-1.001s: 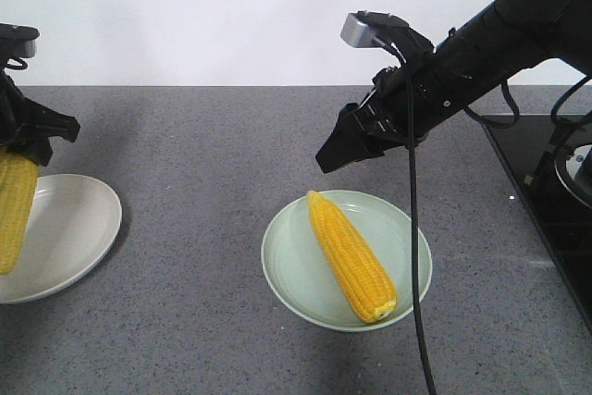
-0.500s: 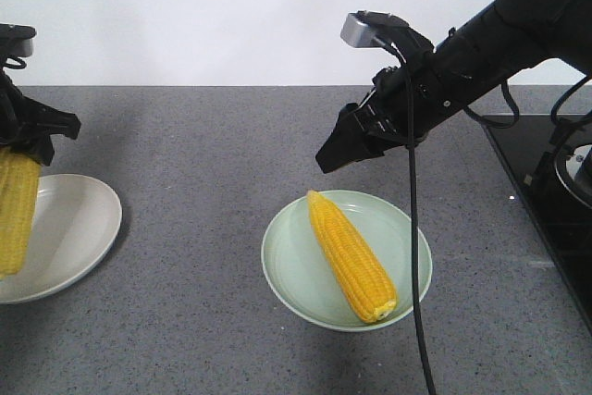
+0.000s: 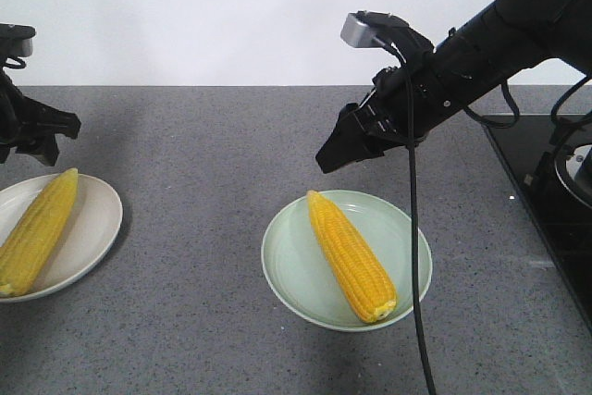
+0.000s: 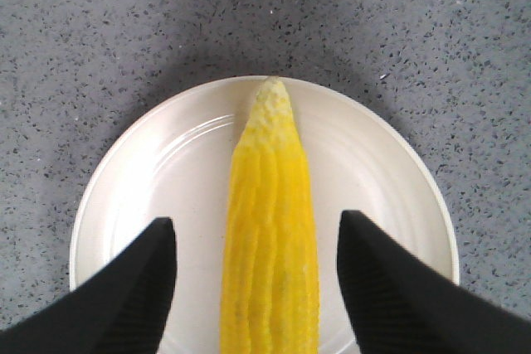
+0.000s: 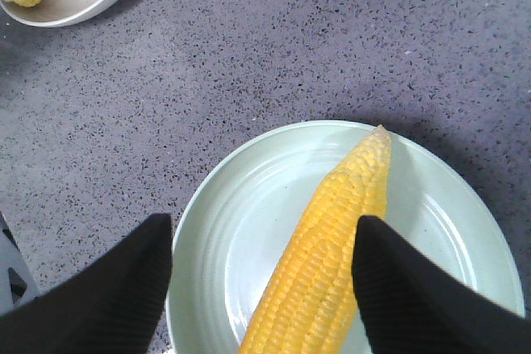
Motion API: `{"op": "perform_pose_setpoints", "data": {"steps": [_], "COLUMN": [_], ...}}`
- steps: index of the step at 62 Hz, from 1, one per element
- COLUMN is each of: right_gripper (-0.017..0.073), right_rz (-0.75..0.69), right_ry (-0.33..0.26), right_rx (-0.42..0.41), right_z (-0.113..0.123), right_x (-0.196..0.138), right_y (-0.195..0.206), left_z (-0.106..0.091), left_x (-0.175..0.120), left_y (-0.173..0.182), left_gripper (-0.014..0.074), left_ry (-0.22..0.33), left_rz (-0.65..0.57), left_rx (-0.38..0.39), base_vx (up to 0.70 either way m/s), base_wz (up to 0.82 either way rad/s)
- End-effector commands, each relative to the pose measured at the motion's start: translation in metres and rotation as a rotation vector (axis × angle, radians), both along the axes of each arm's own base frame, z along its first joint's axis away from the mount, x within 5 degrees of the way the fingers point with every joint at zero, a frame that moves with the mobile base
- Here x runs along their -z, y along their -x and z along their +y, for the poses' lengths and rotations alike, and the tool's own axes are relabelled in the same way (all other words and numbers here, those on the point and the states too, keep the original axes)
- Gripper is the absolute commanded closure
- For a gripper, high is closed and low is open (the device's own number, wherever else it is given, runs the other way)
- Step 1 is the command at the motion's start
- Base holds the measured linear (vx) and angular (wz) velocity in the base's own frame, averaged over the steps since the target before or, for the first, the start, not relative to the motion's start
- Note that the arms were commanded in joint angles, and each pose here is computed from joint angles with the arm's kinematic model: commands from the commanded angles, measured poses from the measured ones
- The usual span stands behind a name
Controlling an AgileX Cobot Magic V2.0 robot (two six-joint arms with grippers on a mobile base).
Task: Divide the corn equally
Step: 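Lower the cob onto the cream plate and open the left gripper, then raise both grippers away from the plates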
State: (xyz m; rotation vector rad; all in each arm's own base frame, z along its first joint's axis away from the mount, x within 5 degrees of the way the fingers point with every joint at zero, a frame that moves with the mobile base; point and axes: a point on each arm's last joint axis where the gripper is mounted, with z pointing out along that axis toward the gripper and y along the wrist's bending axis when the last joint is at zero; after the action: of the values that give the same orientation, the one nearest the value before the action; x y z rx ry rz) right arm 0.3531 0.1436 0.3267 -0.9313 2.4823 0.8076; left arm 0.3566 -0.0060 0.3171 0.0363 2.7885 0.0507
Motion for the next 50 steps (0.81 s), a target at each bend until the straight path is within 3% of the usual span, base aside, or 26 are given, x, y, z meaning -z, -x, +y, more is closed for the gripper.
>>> {"op": "perform_pose_setpoints", "data": {"steps": [1, 8, 15, 32, 40, 50], "right_gripper": [0.0109, 0.0135, 0.0222, 0.0576, 0.0566, 0.0566], "right_rz": [-0.072, -0.113, -0.149, -0.3, -0.412, -0.533], "right_ry": [-0.061, -0.099, -0.148, -0.155, -0.162, -0.172], "right_rx": [-0.005, -0.003, 0.002, -0.024, -0.057, -0.038], "right_z": [0.0, 0.003, 0.004, -0.004, -0.01, -0.019], "right_x": [-0.03, -0.033, -0.04, -0.078, -0.105, -0.129], "right_y": [0.01, 0.007, 0.008, 0.033, 0.057, 0.087], "left_z": [0.0, -0.001, -0.005, -0.014, -0.024, -0.035], "left_x": [-0.024, -0.023, -0.023, -0.023, -0.025, -0.037], "left_y": [0.006, 0.008, 0.008, 0.014, 0.022, 0.041], "left_gripper": [0.017, 0.0172, 0.0188, 0.0328, 0.0456, 0.0603], "left_ry": [0.015, 0.037, 0.081, 0.163, 0.245, 0.34], "left_rz": [-0.097, -0.079, -0.067, -0.01, 0.022, -0.06], "left_rx": [-0.015, -0.041, -0.04, 0.032, 0.12, 0.23], "base_vx": [0.0, 0.0, 0.0, 0.0, 0.0, 0.0], "base_wz": [0.0, 0.0, 0.0, 0.0, 0.0, 0.0]}}
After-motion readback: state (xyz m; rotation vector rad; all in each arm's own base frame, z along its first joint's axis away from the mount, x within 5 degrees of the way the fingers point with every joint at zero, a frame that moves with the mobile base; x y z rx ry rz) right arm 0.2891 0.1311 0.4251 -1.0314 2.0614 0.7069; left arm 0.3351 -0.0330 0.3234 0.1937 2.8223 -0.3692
